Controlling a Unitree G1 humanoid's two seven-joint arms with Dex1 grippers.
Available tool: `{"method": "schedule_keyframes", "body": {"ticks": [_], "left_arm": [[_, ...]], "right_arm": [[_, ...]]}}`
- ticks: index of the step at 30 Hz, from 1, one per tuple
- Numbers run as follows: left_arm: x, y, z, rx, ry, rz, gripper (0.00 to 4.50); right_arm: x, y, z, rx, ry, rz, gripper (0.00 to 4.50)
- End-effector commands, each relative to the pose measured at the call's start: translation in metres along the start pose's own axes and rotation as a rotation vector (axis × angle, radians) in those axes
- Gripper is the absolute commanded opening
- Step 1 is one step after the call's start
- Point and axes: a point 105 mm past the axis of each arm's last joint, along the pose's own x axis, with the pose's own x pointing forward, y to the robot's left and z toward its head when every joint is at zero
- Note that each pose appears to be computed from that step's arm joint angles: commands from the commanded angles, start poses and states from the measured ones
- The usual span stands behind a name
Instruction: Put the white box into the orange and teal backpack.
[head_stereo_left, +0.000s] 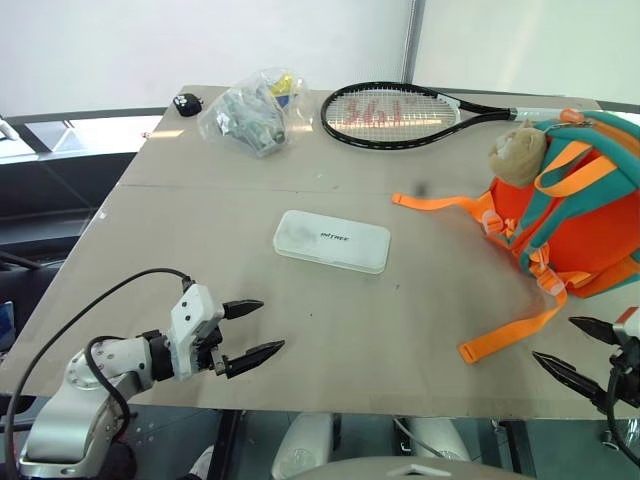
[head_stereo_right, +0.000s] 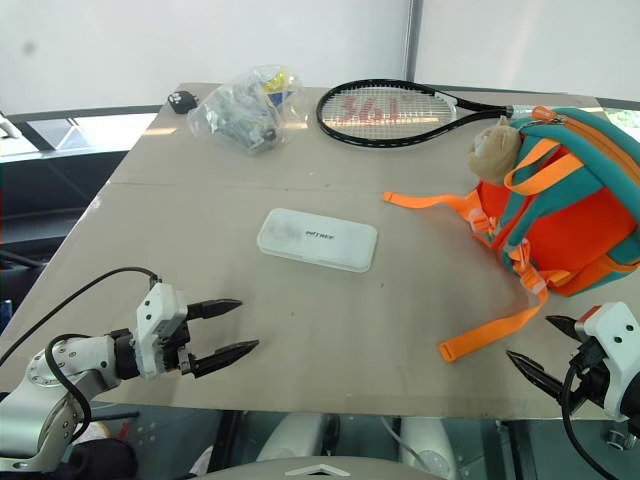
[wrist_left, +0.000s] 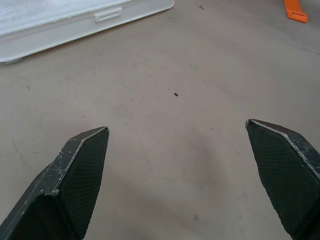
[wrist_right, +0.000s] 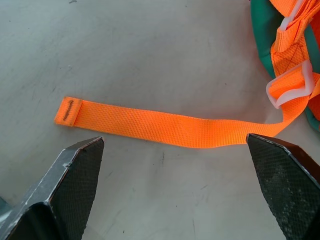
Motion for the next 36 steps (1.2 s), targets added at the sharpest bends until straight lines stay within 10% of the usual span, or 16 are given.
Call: {"method": "schedule_keyframes", "body": {"ticks": [1, 10, 21, 36], "left_arm": [[-0.005, 0.011, 0.010, 0.037, -0.036, 0.065, 4.48], [0.003, 0.043, 0.038, -0.046, -0.168, 0.224, 4.48], [0.001, 0.074, 0.056, -0.154, -0.187, 0.321, 4.50], [0.023, 0.131, 0.064, -0.533, -0.007, 0.337, 4.50]], "right_arm": [[0.002, 0.000, 0.025, -0.070, -0.063, -0.025, 4.50], [0.041, 0.038, 0.077, -0.137, -0.180, 0.073, 4.50], [0.121, 0.058, 0.095, -0.081, -0.218, 0.165, 0.13], [0.215, 0.073, 0.128, -0.266, -0.205, 0.125, 0.02]]}}
